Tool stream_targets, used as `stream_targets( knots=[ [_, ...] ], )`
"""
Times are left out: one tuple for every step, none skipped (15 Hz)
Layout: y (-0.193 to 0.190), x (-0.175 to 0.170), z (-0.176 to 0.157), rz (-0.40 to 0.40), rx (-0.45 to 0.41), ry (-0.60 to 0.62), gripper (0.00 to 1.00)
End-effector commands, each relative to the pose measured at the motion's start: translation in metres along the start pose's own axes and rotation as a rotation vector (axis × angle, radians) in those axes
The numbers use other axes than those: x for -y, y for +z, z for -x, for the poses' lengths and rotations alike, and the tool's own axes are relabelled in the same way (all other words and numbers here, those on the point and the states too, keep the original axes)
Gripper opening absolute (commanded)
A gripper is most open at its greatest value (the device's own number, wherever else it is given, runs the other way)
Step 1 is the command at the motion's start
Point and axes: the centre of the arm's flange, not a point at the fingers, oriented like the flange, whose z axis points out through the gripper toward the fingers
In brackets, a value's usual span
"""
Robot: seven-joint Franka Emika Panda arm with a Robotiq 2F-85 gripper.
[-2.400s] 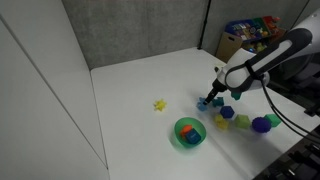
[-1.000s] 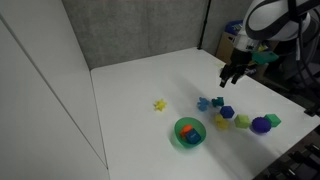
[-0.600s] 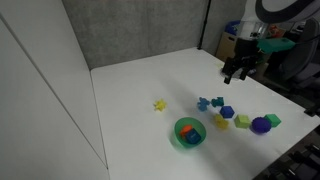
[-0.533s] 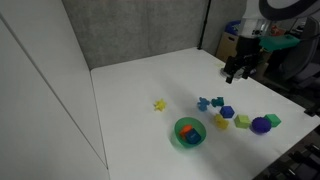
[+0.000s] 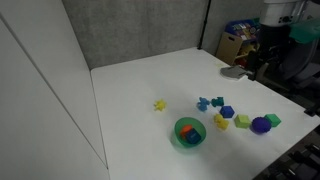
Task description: Pick up the light blue toy from the green bowl and put it on the table
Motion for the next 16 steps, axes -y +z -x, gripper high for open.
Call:
stream_targets(
  knots=[
    [-0.008,-0.02,0.038,0.016,-0.037,0.006,1.0],
    [-0.008,-0.026,0.044,0.01,-0.043,0.006,1.0],
    [-0.008,-0.035,0.048,-0.006,-0.053,-0.011,1.0],
    [-0.008,-0.042,0.052,-0.021,-0.058,-0.022,1.0],
    [-0.009,-0.051,0.055,-0.042,-0.068,-0.048,1.0],
    [-0.01,-0.061,0.058,-0.065,-0.083,-0.073,1.0],
    [-0.01,-0.07,0.061,-0.085,-0.097,-0.097,1.0],
    [-0.01,-0.079,0.062,-0.114,-0.109,-0.127,1.0],
    [-0.011,-0.086,0.064,-0.147,-0.116,-0.159,1.0],
    [-0.011,-0.092,0.065,-0.166,-0.12,-0.175,1.0],
    [-0.011,-0.097,0.067,-0.185,-0.123,-0.191,1.0],
    [-0.012,-0.1,0.069,-0.198,-0.125,-0.204,1.0],
    [-0.012,-0.103,0.072,-0.209,-0.129,-0.216,1.0],
    [-0.013,-0.104,0.073,-0.216,-0.132,-0.224,1.0],
    [-0.013,-0.105,0.075,-0.218,-0.132,-0.229,1.0],
    [-0.013,-0.105,0.076,-0.214,-0.135,-0.227,1.0]
  ],
)
